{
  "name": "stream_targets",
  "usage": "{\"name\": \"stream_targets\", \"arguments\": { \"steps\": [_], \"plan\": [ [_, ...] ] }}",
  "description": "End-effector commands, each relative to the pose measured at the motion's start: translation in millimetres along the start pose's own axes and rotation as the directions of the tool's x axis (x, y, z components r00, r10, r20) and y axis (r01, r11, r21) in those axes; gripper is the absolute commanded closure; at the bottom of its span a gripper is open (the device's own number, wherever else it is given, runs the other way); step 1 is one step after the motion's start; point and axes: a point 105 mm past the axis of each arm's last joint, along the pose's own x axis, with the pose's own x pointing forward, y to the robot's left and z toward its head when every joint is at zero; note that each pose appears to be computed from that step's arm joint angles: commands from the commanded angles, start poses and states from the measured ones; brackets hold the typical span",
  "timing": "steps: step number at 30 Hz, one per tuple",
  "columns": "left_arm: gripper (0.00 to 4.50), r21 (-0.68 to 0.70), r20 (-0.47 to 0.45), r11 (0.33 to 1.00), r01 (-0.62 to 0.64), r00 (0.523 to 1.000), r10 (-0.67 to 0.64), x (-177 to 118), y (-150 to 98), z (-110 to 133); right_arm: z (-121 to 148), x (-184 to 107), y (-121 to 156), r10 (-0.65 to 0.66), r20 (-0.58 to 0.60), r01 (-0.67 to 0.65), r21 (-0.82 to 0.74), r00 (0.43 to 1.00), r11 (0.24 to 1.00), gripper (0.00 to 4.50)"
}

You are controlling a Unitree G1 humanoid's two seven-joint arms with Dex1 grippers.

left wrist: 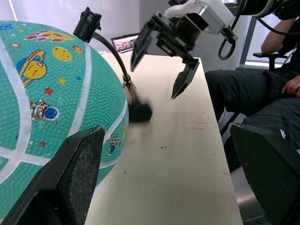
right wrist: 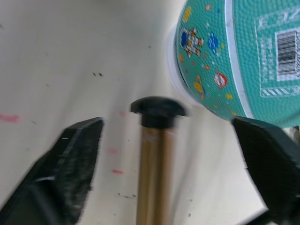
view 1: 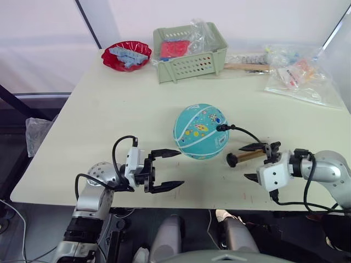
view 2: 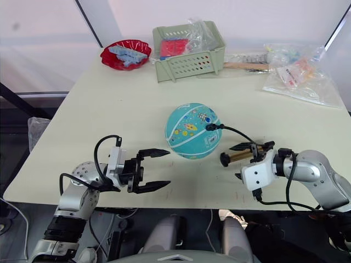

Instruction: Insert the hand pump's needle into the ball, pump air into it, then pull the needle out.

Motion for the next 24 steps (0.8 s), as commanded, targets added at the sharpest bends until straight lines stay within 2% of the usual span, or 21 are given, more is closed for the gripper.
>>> {"name": "stream_targets", "arguments": {
  "steps": [1, 7, 12, 15, 24],
  "plan": [
    [0.00, 0.028, 0.016, 1.000, 0.009, 1.000, -0.009, 1.3, -0.4, 7.0, 9.6, -15.0, -10.3, -0.079, 0.054, 0.077, 0.032, 0.995, 0.996, 0.06],
    [0.00, 0.032, 0.035, 0.999, -0.020, 0.999, 0.019, 1.6, 4.1, 11.6, 15.3, -32.3, -21.5, -0.300, 0.118, 0.259, 0.275, 0.947, 0.926, 0.06],
    [0.00, 0.053, 0.046, 0.997, -0.061, 0.997, 0.059, 8.9, 13.1, 19.7, 29.5, -47.2, -23.8, -0.492, 0.161, 0.334, 0.554, 0.856, 0.763, 0.06],
    [0.00, 0.053, 0.072, 0.994, -0.097, 0.993, 0.093, 16.2, 21.9, 29.0, 33.6, -53.8, -20.6, -0.550, 0.144, 0.353, 0.628, 0.823, 0.693, 0.06],
    [0.00, 0.061, 0.075, 0.972, -0.228, 0.972, 0.224, 39.9, 58.2, 53.5, 39.0, -72.2, -5.8, -0.640, 0.090, 0.399, 0.714, 0.763, 0.576, 0.06]
  ]
}}
